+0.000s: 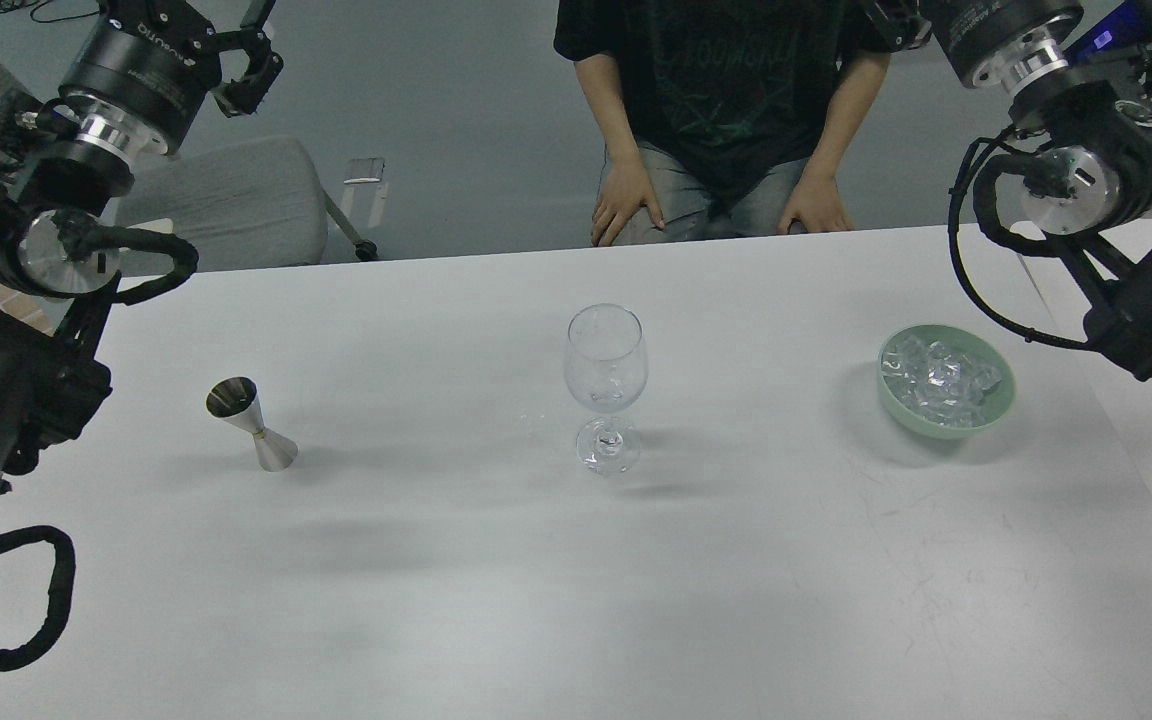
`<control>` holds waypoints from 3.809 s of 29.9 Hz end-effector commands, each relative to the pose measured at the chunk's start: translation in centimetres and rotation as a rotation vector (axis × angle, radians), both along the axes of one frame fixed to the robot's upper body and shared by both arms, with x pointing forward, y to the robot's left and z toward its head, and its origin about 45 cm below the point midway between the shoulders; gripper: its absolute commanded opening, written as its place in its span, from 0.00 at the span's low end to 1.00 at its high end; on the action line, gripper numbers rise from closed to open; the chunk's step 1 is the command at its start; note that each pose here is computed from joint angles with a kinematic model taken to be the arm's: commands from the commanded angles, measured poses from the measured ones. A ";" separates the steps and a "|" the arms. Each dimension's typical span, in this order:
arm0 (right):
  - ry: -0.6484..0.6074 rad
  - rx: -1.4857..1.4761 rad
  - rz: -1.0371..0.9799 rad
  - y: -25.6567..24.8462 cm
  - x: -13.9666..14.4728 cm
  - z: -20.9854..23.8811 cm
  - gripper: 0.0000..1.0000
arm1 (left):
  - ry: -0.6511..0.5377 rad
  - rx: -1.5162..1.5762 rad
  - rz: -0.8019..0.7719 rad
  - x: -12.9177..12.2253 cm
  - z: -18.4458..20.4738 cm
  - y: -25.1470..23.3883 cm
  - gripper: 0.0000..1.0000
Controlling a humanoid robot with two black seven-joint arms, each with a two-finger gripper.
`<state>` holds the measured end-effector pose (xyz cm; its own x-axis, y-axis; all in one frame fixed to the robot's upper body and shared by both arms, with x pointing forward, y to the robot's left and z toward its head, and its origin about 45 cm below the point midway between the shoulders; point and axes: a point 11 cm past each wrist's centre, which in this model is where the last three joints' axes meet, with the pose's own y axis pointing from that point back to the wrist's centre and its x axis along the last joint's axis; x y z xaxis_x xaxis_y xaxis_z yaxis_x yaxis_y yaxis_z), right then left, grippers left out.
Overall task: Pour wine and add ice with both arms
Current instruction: 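Raise the left gripper and open it above the table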
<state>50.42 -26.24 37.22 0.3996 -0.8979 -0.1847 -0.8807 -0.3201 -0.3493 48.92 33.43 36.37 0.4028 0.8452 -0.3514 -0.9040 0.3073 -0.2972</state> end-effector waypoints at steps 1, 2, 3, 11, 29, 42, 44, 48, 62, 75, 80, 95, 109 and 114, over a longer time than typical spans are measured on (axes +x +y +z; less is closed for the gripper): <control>0.008 0.001 0.002 0.2 -0.1 -0.4 1.00 | 0.004 0.002 0.003 -0.1 -0.2 0.2 0.98; 0.007 0.002 0.002 0.1 0.0 -0.4 1.00 | 0.007 0.003 0.002 0.0 -0.2 0.2 0.98; 0.008 0.001 0.002 0.2 -0.1 -0.4 1.00 | 0.007 0.004 0.003 -0.1 -0.2 0.2 0.98; 0.030 0.001 -0.026 -0.7 0.1 -1.3 1.00 | 0.031 -0.013 0.032 0.2 -1.3 0.7 0.98; 0.139 0.011 -0.076 -2.2 -0.4 -6.6 1.00 | 0.128 -0.042 0.074 -0.5 -6.0 2.4 0.98; 0.143 0.035 -0.042 0.5 -0.2 -6.7 1.00 | 0.136 -0.102 0.060 0.1 -6.3 0.6 0.98; 0.141 0.034 -0.045 0.3 -0.2 -6.7 1.00 | 0.134 -0.107 0.050 0.1 -6.3 0.1 0.98; 0.143 0.031 -0.044 0.1 -0.3 -6.8 1.00 | 0.140 -0.114 0.027 0.1 -6.6 -0.8 0.98; 0.138 0.021 -0.024 0.0 0.1 -6.0 1.00 | 0.148 -0.107 0.097 0.2 -5.9 1.0 0.98; 0.131 0.021 -0.021 0.2 0.3 -5.5 1.00 | 0.104 -0.095 0.056 -0.4 -4.9 2.5 0.98; 0.133 0.046 -0.015 0.3 0.4 -5.1 1.00 | 0.091 -0.148 0.036 -0.7 -4.9 2.6 0.98; 0.140 0.047 -0.023 -0.2 0.4 -5.1 1.00 | 0.108 -0.137 -0.018 -1.1 -4.2 1.9 0.98; 0.140 0.045 -0.021 -0.1 0.4 -5.1 1.00 | 0.077 -0.131 -0.022 -2.0 -3.4 2.7 0.98; 0.141 0.044 -0.020 -0.1 0.4 -5.2 1.00 | 0.070 -0.121 -0.036 -2.4 -3.1 2.6 0.98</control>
<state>50.79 -26.37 32.02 0.3480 -0.8958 -0.2765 -0.9284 -0.2882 -0.2347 46.73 36.15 33.04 0.3931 0.7810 -0.4853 -0.9172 0.2953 -0.2676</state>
